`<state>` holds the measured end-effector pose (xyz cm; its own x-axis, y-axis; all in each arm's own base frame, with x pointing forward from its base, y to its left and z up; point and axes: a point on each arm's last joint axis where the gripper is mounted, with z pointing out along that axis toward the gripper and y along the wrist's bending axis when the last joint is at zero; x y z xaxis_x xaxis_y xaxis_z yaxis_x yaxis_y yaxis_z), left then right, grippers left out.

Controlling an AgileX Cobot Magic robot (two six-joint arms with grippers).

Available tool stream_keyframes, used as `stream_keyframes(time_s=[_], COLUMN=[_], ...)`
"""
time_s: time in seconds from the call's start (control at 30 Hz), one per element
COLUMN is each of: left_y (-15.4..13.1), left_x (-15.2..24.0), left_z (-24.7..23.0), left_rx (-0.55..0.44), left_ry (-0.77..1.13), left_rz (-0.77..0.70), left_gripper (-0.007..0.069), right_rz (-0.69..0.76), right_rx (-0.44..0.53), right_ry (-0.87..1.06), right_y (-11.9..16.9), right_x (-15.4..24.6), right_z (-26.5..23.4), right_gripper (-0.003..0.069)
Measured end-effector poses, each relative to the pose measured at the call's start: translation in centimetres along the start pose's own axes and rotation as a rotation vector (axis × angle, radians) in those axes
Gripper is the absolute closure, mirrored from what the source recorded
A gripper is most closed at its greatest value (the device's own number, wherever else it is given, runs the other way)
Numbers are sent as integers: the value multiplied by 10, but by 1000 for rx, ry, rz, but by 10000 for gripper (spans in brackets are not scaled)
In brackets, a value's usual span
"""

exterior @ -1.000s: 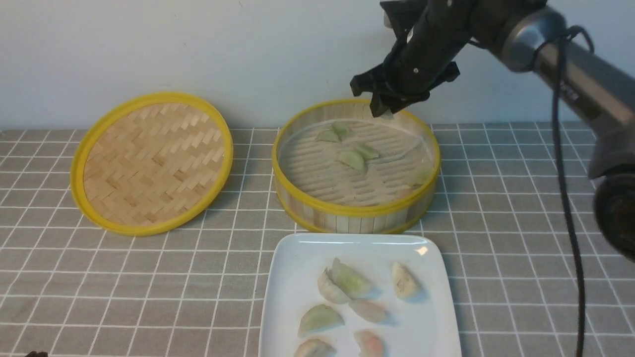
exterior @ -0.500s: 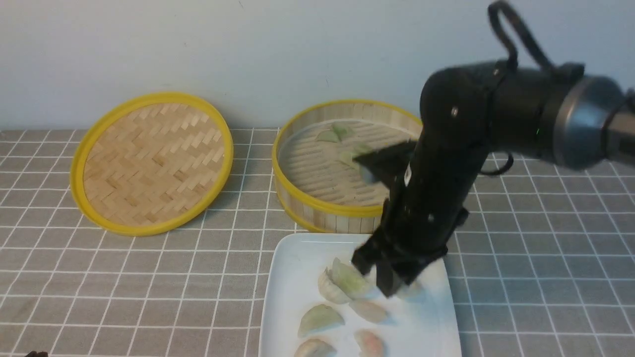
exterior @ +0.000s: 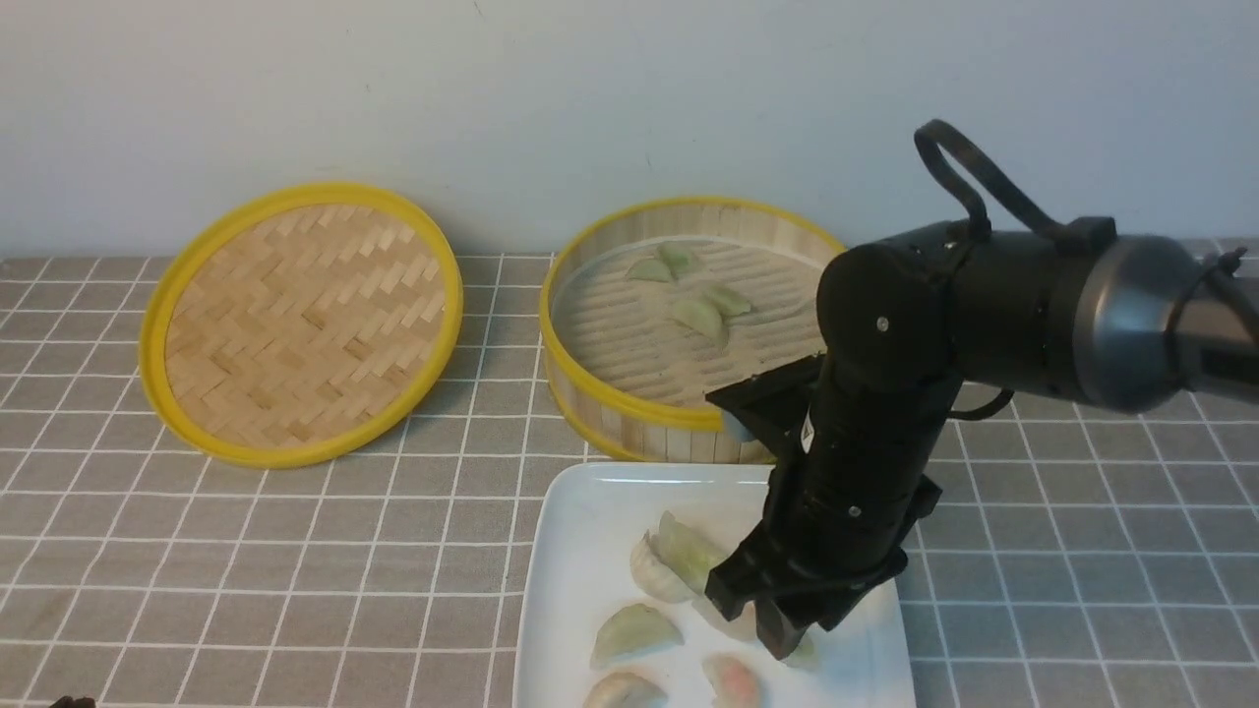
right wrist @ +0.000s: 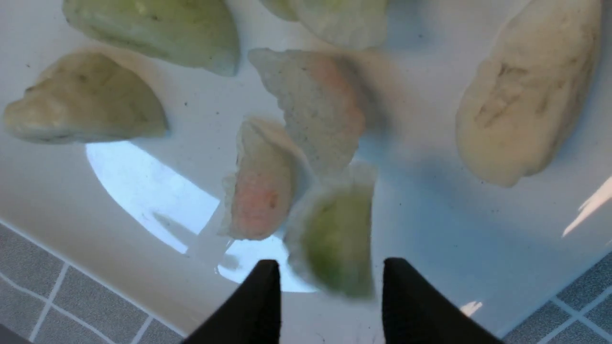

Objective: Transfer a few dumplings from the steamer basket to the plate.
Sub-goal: Use the right arm to put the dumpling into the plate, then use the right arm to grab a dumpling from inside the steamer

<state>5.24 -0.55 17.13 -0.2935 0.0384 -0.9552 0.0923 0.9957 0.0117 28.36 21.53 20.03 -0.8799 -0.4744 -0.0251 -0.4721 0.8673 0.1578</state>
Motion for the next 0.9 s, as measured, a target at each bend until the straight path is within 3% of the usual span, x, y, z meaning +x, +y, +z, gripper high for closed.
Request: stream_keyframes(time_s=[0.1,0.23,0.37,0.53,0.7,0.9], left_y=[0,0,0,0,0,0], left_x=[0,0,0,0,0,0], left_z=[0,0,0,0,0,0], left_rx=[0,0,0,0,0,0], left_ry=[0,0,0,0,0,0], left_rz=[0,0,0,0,0,0], left_gripper=[630,630,630,630,630,630], right_rz=[3,-55,-69,23,83,128], right_rx=[13,103,218,294,319,332], right_ry=[-4,-85,-259,-444,-445,-340], right_y=[-1,-4,-15,-52,-81,-101], right_x=[-1,-16,-40,-83,-119,-135], right_z=[-2,-23,-55,-89,-76,-47], right_gripper=[216,153,147,146,145,145])
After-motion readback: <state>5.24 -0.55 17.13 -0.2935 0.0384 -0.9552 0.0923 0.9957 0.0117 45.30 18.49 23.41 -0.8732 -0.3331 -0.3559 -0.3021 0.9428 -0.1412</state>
